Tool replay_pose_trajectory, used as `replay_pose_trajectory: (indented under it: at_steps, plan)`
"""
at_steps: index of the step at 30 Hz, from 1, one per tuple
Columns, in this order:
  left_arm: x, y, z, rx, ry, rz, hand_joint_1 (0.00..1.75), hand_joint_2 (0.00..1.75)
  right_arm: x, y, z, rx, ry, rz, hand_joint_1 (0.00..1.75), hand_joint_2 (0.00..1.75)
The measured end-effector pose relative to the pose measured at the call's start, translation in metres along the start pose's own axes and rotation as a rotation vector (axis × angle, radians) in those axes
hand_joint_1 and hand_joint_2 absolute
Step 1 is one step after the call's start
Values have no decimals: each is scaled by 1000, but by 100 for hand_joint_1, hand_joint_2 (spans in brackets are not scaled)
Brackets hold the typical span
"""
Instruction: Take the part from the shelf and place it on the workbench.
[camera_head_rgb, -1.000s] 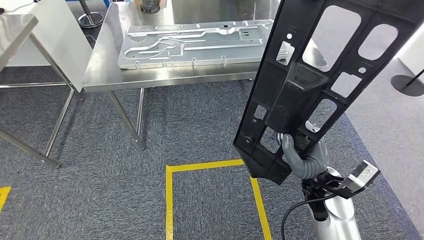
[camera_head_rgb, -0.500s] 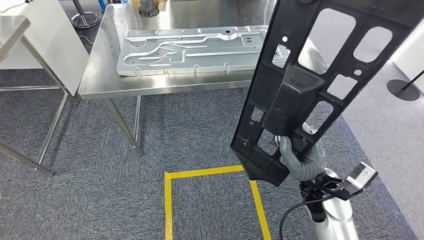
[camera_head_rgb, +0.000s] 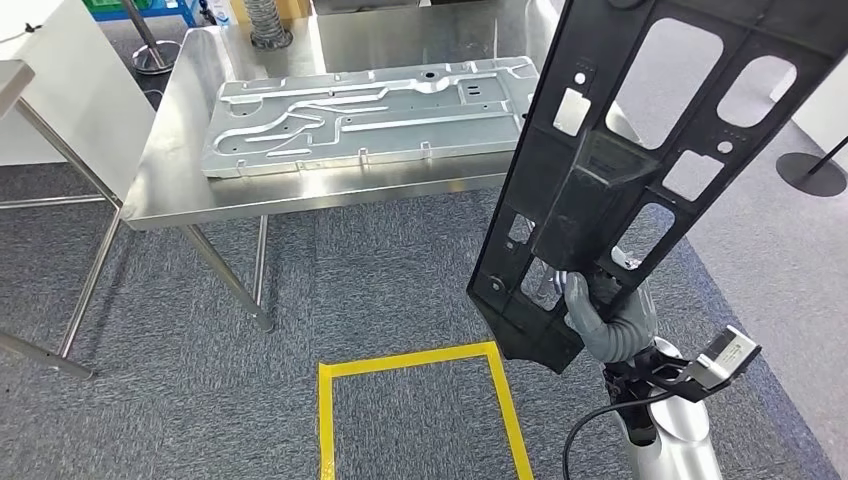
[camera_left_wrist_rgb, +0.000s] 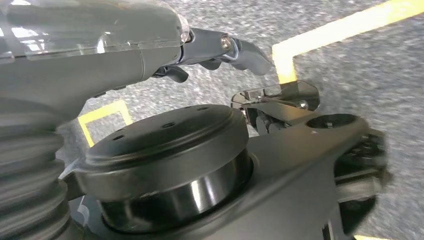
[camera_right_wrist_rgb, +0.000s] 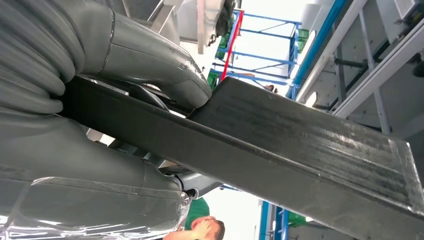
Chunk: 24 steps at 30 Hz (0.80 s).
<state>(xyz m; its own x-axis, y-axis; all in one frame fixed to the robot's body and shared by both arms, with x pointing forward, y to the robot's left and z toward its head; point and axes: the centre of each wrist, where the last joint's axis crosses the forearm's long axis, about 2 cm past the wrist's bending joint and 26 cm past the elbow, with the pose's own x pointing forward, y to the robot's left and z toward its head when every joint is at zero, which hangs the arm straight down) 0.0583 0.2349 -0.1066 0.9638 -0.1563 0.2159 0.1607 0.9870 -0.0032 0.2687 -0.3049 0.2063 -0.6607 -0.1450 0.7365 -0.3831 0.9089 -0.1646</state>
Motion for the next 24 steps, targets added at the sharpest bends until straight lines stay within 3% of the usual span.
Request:
replay_pose_trajectory:
  at_steps: [24]
  plan:
    - [-2,0,0,-3,8,-15,0,175,0,1,11,-26,5,-14,175,175]
